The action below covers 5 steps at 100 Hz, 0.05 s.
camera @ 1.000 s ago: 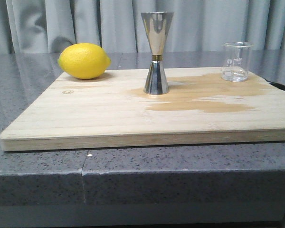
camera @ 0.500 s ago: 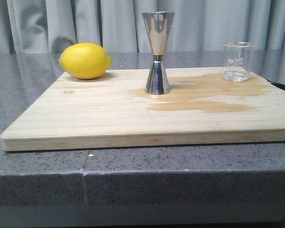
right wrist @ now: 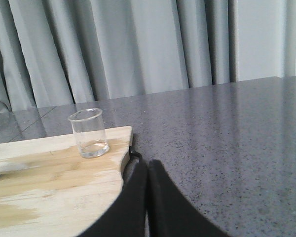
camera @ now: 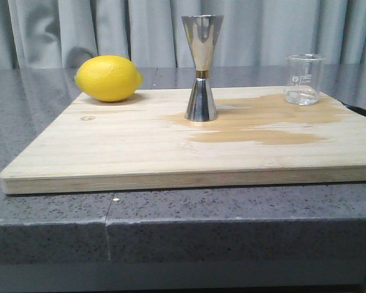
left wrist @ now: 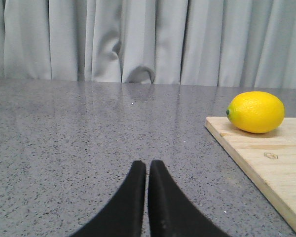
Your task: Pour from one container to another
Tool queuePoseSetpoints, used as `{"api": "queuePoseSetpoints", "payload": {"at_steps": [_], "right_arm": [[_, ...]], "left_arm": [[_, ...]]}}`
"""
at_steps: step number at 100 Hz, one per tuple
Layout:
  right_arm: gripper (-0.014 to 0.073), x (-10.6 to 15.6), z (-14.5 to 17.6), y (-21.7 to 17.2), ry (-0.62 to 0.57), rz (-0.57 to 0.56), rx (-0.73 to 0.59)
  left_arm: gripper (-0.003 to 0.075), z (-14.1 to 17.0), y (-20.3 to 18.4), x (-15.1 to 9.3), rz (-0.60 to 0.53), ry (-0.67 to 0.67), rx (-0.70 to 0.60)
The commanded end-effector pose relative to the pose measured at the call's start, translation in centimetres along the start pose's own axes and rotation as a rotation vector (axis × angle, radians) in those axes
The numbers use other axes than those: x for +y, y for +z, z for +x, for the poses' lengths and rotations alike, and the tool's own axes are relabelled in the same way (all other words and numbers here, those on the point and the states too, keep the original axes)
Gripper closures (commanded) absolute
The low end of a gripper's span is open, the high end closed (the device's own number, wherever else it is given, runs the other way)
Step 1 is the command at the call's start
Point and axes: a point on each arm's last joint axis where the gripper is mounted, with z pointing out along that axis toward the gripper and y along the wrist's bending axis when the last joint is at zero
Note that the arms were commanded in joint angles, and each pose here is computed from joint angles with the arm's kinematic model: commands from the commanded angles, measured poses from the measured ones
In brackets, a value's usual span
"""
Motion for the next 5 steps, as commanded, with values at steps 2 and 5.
{"api": "queuePoseSetpoints", "payload": {"at_steps": [2,5], "right_arm": [[0.0664,-0.04,0.04,-0.11,-0.003,-0.003,-0.076],[0.0664,-0.04,0.04,-0.11,-0.003,-0.003,-0.076]], "left_arm": [[0.0739,0.38,-0.09,0.06,0.004,-0.009,-0.067],[0.0739,0.38,-0.09,0.06,0.004,-0.009,-0.067]]}}
